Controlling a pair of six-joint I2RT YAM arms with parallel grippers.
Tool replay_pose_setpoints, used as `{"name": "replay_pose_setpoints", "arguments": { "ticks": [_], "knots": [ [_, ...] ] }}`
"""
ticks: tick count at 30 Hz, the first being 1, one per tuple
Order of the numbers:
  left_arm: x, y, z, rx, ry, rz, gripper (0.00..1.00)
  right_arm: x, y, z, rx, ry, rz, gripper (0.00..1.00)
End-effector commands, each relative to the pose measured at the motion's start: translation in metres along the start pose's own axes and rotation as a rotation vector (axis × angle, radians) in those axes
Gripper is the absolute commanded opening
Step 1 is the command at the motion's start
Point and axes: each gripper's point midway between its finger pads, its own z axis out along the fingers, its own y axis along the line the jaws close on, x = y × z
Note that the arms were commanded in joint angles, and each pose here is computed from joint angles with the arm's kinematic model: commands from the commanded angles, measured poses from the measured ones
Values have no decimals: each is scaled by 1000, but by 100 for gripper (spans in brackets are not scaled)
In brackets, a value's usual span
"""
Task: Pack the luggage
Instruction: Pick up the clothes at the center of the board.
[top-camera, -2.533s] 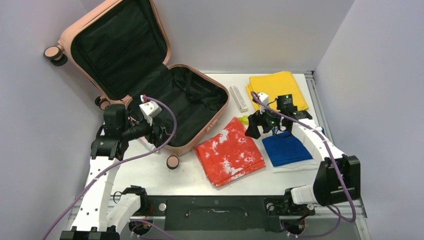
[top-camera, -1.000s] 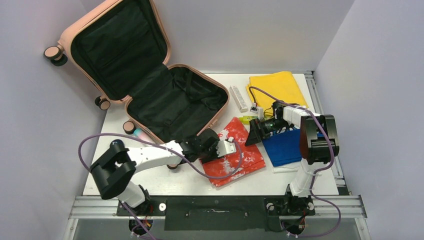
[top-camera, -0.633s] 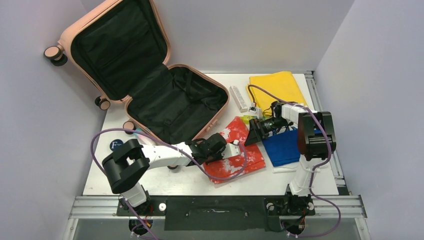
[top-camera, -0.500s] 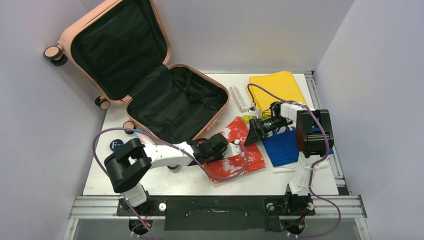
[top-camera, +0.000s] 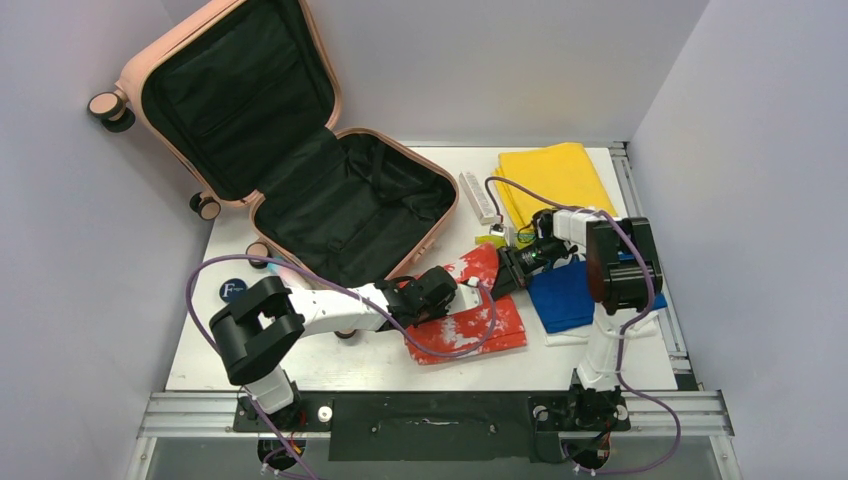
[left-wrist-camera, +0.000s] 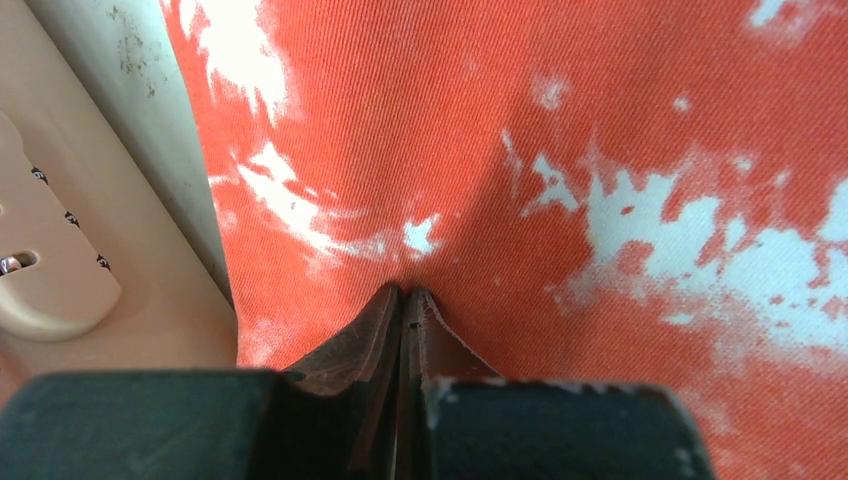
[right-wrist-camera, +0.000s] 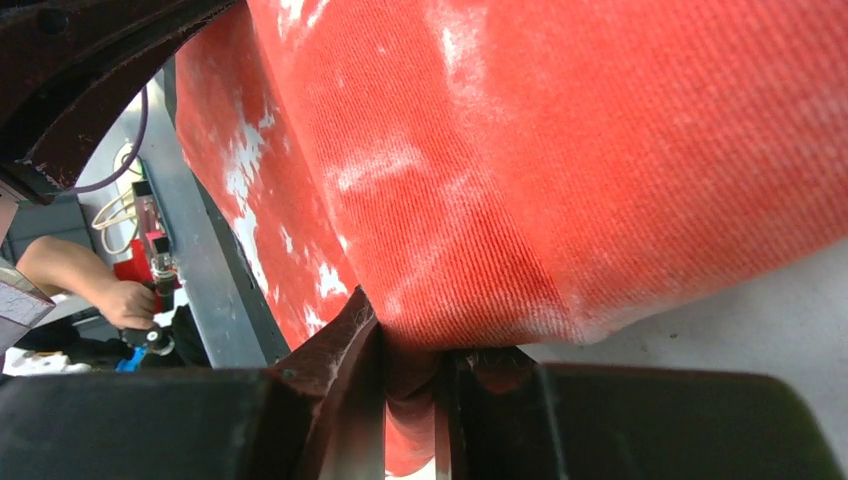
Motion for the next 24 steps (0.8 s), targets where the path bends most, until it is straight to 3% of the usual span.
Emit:
{"name": "replay_pose_setpoints", "arguments": {
  "ticks": [1,3,7,9,11,14,21,24],
  "knots": [
    [18,-15,10,68,48,-52,0,-9,19,-5,53,-14,-28,5],
    [11,-8,3,76,30,-75,7,-14,23,-13,84,-20,-50,5],
    [-11,12,-24,150,-60,-161,62,-26,35,-30,150,-48,-118,5],
    [-23,23,-42,186,-124,-206,79,-33,41,-39,188,-75,-148,5],
    [-34,32,-59,209,-186,-231,90,-41,46,-47,225,-106,-166,5],
    [-45,46,-80,220,-260,-256,100,-52,53,-60,283,-143,-186,5],
    [-58,69,-103,312,-381,-361,96,-77,70,-105,494,-213,-254,5],
    [-61,68,-95,361,-379,-434,96,-78,63,-123,613,-225,-227,5]
  ]
}}
